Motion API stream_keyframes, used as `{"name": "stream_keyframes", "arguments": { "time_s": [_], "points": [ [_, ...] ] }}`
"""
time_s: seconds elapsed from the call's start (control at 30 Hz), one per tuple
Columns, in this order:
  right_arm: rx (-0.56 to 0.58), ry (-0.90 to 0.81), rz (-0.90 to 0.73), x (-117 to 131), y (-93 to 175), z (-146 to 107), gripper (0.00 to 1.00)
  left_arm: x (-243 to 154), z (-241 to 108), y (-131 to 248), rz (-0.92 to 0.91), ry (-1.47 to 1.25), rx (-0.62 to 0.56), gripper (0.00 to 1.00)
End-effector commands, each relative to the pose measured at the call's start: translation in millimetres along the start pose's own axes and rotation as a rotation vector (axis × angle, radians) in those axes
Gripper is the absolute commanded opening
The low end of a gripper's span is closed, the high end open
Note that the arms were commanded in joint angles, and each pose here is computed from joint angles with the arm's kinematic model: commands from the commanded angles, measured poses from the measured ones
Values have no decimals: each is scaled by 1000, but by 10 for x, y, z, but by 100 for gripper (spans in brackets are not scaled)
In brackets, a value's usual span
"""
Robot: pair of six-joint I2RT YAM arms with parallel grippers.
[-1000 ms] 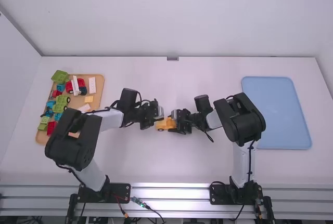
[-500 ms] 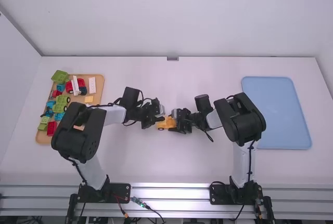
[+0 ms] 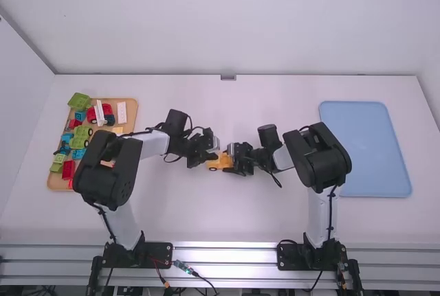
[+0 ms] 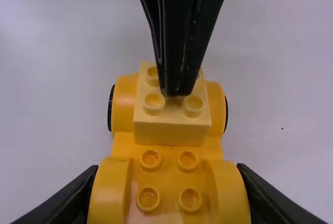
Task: Assemble lego blocks to make yellow taxi
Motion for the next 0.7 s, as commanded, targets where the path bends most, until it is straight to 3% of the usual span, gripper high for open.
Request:
{"name": "stream_keyframes", "arguments": {
  "time_s": [0.0,0.17,0.27,0.4,0.5,0.67],
  "points": [
    [73,6,-60,-55,11,-177,52,-196,-568,-125,-21,69,256,1],
    [77,-1,-57,-66,11,-177,52,-80,-333,-58,-4,48,126,2],
    [75,5,-59,-59,9,-176,52,0,11,168,-6,-42,16,1],
    [72,18,-63,-35,17,-189,52,134,301,453,53,-132,-32,2],
    [73,19,-62,-20,16,-196,52,197,387,583,97,-146,-26,2],
    [86,14,-70,-28,18,-218,52,452,194,776,256,61,106,6]
  ]
}}
Point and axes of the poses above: each hand's point on the last joint's axis, 136 mm out from that joint toward the fingers, its own y axis back along the fingers, its own x axis along the line the jaws close on, z = x × y, the point moved 3 cm from there along y, back along the fingers, and after that the axes turned 9 degrees about -y, right-handed, at the moved point
